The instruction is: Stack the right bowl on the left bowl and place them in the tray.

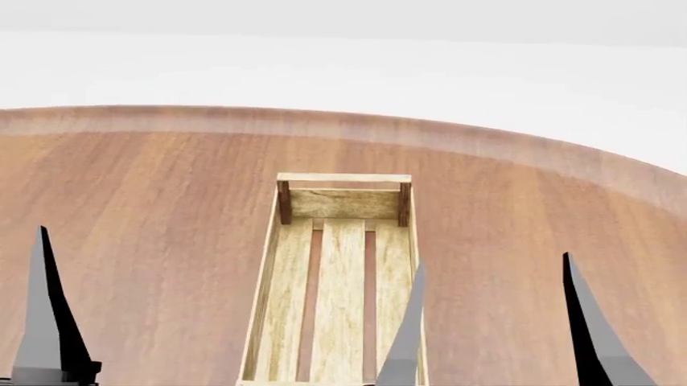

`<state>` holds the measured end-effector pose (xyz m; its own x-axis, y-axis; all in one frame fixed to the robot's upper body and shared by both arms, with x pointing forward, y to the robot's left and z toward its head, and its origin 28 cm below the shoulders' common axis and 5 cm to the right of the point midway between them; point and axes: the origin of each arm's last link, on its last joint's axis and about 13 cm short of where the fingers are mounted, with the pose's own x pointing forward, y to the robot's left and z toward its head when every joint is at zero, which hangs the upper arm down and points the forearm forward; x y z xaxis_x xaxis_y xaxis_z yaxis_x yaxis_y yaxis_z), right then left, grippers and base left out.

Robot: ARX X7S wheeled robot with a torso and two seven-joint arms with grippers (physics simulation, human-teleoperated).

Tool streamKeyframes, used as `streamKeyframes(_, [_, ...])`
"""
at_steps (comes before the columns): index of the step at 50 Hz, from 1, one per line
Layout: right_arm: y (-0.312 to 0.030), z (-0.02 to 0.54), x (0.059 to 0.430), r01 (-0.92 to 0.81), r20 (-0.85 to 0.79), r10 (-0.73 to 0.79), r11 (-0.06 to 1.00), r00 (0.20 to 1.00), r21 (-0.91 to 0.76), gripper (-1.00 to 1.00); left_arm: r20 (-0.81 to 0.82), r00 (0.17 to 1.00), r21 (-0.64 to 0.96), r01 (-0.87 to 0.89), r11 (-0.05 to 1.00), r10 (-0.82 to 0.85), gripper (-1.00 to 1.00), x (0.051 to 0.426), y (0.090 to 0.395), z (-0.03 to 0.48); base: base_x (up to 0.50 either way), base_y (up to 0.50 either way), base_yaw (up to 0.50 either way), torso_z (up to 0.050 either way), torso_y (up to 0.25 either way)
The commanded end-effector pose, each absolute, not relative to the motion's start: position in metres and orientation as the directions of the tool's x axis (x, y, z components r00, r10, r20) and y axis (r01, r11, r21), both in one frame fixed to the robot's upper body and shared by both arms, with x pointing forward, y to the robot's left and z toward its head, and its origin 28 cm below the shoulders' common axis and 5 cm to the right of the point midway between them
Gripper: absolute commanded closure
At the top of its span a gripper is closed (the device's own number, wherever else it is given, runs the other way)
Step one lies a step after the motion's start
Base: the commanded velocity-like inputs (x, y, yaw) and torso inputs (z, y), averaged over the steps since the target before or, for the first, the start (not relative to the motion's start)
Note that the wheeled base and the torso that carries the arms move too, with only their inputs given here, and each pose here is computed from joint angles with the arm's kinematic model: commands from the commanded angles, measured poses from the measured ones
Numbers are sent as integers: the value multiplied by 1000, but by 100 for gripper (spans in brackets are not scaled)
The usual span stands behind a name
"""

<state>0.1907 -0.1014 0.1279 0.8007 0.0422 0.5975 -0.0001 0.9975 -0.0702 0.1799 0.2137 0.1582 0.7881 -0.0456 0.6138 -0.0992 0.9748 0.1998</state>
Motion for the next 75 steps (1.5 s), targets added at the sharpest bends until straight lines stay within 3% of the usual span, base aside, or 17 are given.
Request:
streamKeyframes(1, [-103,129,191,13,605,38,997,795,-80,-100,620,784,204,-123,971,-30,-100,182,217,159,0,0,0,50,0])
streamKeyframes(17, [-102,128,191,13,603,40,996,797,-84,-100,621,783,193,-129,973,-20,-100,182,218,159,0,0,0,50,0])
streamKeyframes(24, [-102,128,191,14,603,40,996,797,-85,-100,614,789,221,-153,963,-15,-100,183,217,159,0,0,0,0,-18])
streamKeyframes(58, [-103,126,192,15,602,41,996,798,-87,-100,607,794,217,-150,964,-13,-100,183,217,158,0,0,0,8,-250])
streamKeyframes(75, [-102,124,192,10,597,46,996,801,-91,-100,594,805,219,-151,964,-9,-100,185,217,155,0,0,0,1,-10])
